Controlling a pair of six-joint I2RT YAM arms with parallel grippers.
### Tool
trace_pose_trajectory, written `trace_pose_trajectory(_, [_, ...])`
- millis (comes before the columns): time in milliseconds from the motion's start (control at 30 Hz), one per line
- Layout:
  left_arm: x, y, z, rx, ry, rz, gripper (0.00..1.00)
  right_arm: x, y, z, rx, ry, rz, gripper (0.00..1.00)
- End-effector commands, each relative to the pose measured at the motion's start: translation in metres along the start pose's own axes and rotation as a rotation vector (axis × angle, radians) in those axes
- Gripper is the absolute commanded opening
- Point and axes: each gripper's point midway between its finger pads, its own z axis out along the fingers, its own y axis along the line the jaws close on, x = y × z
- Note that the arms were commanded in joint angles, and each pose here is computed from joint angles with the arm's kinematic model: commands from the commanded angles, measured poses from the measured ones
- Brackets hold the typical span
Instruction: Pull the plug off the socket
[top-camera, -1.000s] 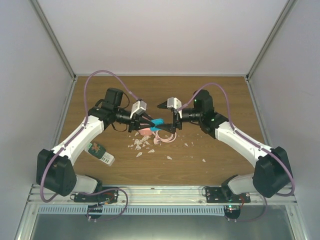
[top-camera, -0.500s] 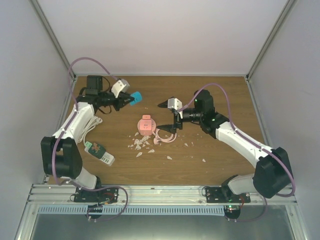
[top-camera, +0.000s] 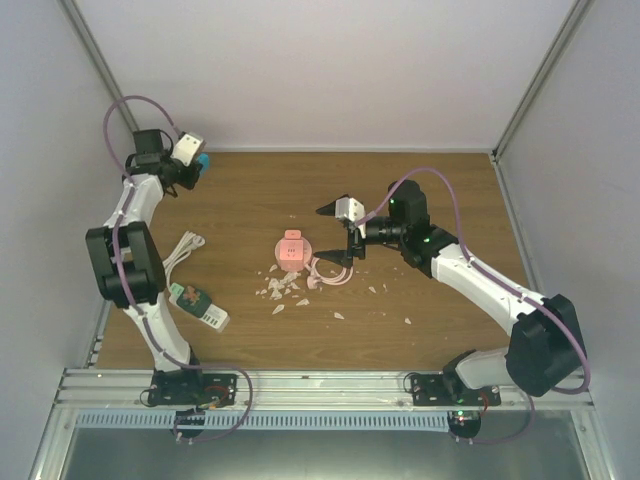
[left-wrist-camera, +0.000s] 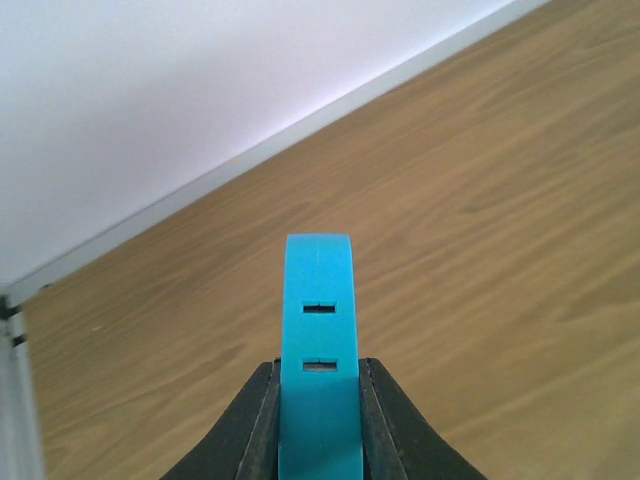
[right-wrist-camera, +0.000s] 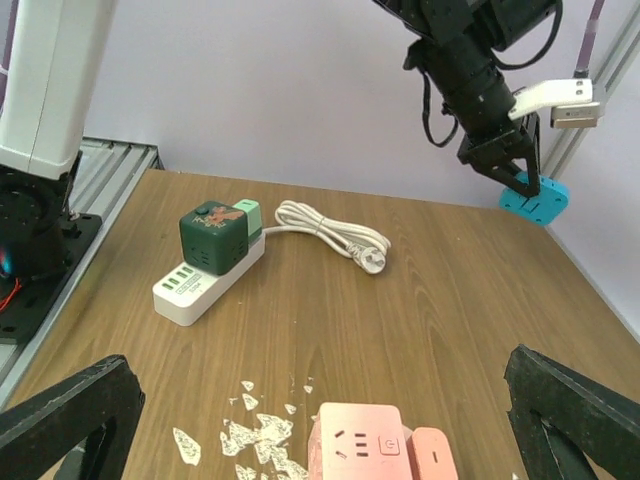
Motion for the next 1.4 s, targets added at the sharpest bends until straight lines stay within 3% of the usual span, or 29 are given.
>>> trace_pose_trajectory(0, [-0.003,0.054,0.015,-0.201,0.021,0.079,0.0,0.01,-0.001,-0.001,0.01,0.021,-0.007,1.0])
trace_pose_trajectory(500, [0.04,0.129,0.072,-0.447,0.185,0.167,0.0,0.02,0.001,0.002,-0.005,0.039,-0.002,1.0])
trace_pose_trajectory(900, [0.084,0.142,0.103,-0.524,0.282,0.226,0.04,0.029,0.0,0.006,-0.015,0.055,0.013,1.0])
trace_pose_trajectory(1033, [0.098,0.136,0.112,-0.496,0.304,0.224,0.13,0.031,0.0,0.006,-0.013,0.061,0.013,1.0])
trace_pose_trajectory(1233, [0.101,0.12,0.11,-0.432,0.292,0.204,0.44,0.034,-0.001,0.007,-0.01,0.066,0.015,1.0])
trace_pose_trajectory(1367, [0.101,0.111,0.103,-0.4,0.289,0.198,0.51,0.035,-0.001,0.006,-0.009,0.064,0.015,1.0])
